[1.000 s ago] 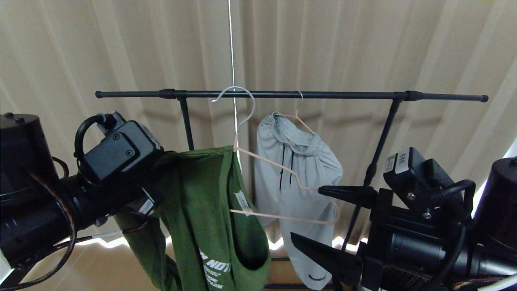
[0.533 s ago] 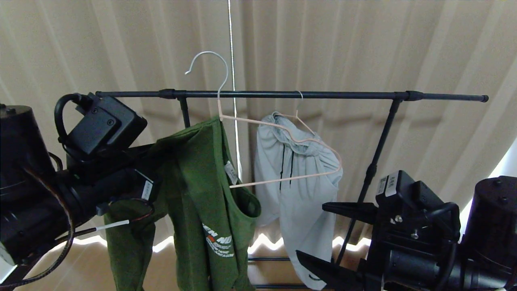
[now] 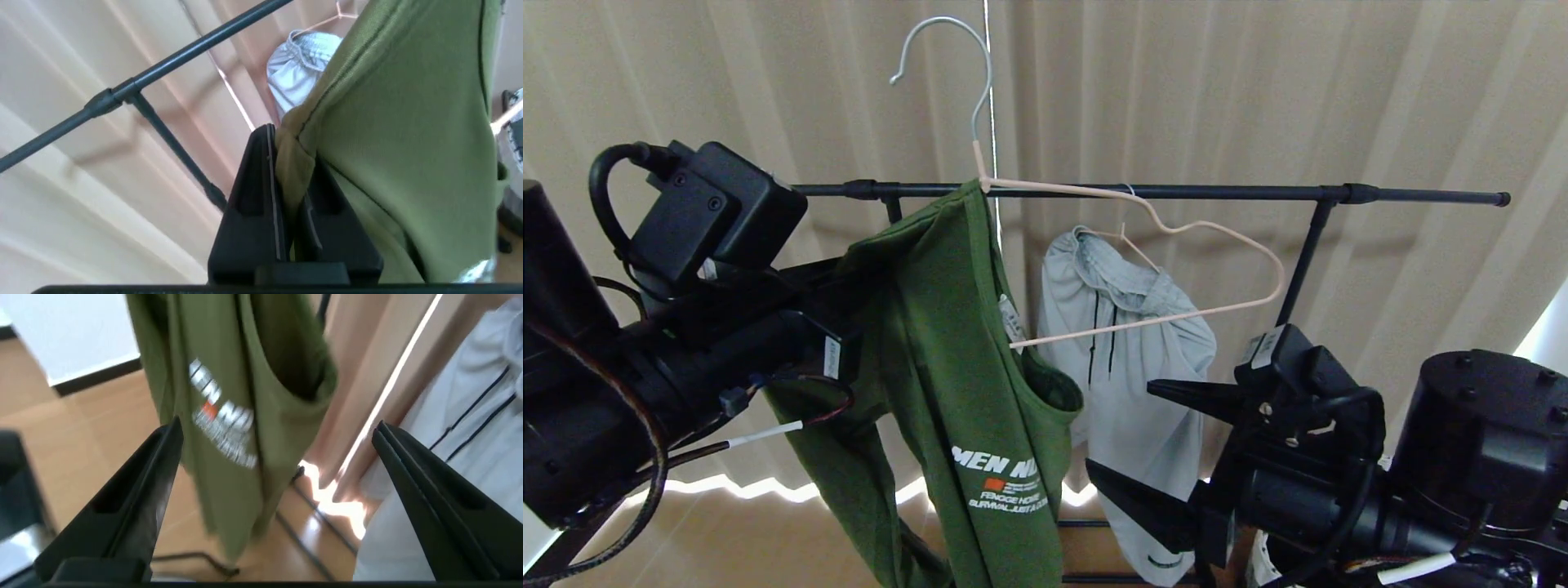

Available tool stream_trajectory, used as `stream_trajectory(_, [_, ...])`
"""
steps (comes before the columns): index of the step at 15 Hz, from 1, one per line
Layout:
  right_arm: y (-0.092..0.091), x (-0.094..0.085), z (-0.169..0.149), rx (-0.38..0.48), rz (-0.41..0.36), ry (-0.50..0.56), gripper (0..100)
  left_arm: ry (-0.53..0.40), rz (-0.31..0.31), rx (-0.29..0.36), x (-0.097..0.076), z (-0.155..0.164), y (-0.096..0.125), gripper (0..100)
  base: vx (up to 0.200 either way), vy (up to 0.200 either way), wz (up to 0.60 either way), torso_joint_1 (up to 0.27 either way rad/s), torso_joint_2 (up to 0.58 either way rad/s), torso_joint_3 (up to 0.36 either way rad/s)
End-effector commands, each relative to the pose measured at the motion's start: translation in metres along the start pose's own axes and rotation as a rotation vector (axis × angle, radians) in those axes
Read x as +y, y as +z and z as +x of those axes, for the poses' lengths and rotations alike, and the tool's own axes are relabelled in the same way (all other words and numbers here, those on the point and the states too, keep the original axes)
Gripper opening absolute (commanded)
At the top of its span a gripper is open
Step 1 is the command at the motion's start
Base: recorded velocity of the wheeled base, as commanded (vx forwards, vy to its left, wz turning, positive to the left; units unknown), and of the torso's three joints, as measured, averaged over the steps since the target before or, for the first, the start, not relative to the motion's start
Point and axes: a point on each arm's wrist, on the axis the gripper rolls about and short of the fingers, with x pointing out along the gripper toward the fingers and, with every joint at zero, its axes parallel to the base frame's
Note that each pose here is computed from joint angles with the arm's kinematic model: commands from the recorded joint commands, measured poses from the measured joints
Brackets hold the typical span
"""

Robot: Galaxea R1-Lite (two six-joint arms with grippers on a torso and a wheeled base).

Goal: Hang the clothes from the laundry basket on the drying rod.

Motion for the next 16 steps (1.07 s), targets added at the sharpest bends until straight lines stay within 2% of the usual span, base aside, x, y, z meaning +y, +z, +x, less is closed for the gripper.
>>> stream_trajectory(1, [-0.007, -0.001, 0.018, 0.016, 0.002, -0.019, 100, -0.012, 0.000, -0.010, -0.003, -0.001, 0.002, 0, 0.000, 0.000, 0.00, 0.000, 0.00, 0.000])
stream_trajectory(8, [-0.010, -0.006, 0.047, -0.022, 0.002, -0.082, 100, -0.051, -0.006, -0.067, -0.009, -0.012, 0.013, 0, 0.000, 0.000, 0.00, 0.000, 0.00, 0.000])
stream_trajectory(13, [-0.022, -0.007, 0.038, 0.006, 0.005, -0.127, 100, -0.037, -0.014, -0.071, -0.006, -0.012, 0.015, 0, 0.000, 0.000, 0.00, 0.000, 0.00, 0.000])
stream_trajectory(16, [-0.028, -0.020, 0.030, 0.004, 0.012, -0.177, 100, -0.037, -0.039, -0.073, -0.006, -0.012, 0.015, 0, 0.000, 0.000, 0.00, 0.000, 0.00, 0.000])
